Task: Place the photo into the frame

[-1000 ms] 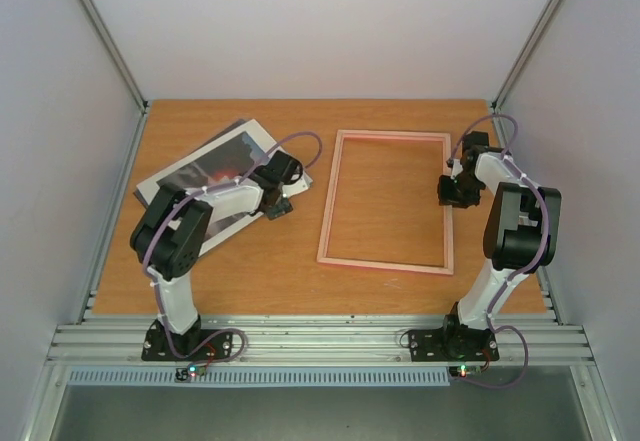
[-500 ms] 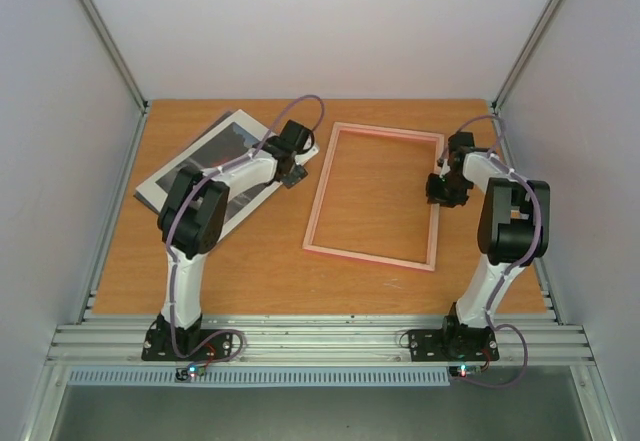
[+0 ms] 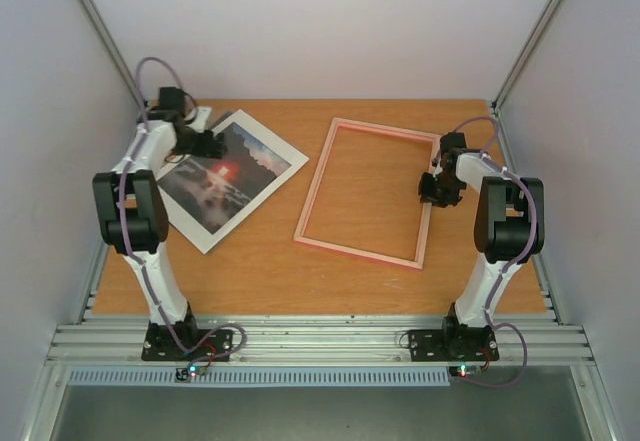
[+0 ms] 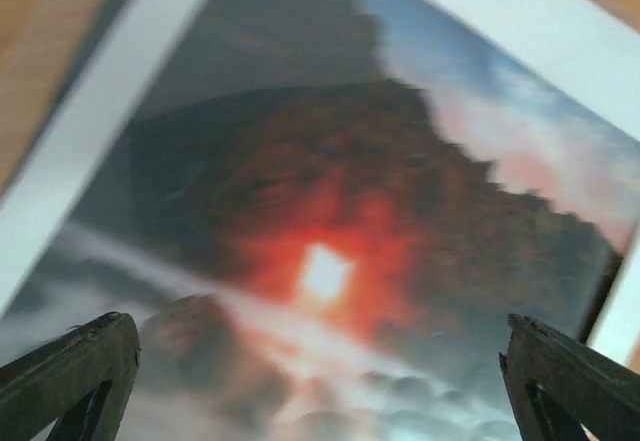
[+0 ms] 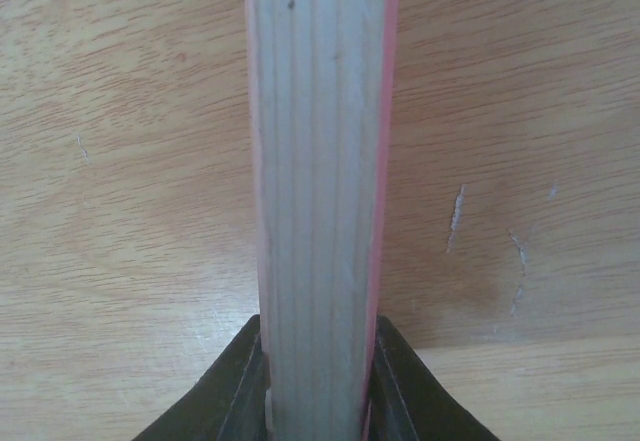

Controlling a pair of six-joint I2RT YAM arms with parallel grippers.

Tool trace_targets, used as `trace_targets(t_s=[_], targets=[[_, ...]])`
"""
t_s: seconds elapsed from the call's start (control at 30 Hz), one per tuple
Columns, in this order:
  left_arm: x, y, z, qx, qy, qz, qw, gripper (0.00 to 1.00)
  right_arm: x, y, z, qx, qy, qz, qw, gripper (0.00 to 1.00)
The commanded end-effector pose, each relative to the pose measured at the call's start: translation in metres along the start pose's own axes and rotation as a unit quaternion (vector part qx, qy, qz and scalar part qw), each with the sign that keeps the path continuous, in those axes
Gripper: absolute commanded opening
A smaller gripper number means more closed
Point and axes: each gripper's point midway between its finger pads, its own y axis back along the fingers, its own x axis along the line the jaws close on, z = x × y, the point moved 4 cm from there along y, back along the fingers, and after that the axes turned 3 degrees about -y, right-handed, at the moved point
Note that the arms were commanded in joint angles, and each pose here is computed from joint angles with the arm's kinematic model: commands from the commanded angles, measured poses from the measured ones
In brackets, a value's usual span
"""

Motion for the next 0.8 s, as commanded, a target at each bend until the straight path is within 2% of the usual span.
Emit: trace_targets(t_s=[0.0,0.17,0.4,0.53,0.67,0.77], targets=[[0.034,0.01,-0.009,0.007,0.073,-0.04,0.996,0.99,0.008,-0.004,-0.003,-0.004,-0.006,0.017,1.0,0.01],[0.092,0.009,-0.019,0.027,0.107,-0.027,0.994,0.99,0.01,-0.006,-0.001,0.002,0.008,0.02,1.0,0.04],[0.16,0.01,-0.029,0.015,0.142,-0.006,0.99,0.99,0.013,-0.002,-0.003,0.015,0.03,0.024,0.999,0.23],[0.179,0.008,-0.027,0.003,0.156,-0.024,0.987,0.99,0.01,0.004,-0.003,0.015,0.05,0.01,0.999,0.43],[0.186,0.0,-0.031,-0.003,0.173,-0.074,0.982,0.95,0.009,0.021,0.0,-0.008,0.097,-0.005,0.995,0.69],[0.193,-0.008,-0.036,-0.001,0.18,-0.078,0.981,0.93,0.018,0.041,0.003,-0.032,0.143,0.016,0.989,0.76]])
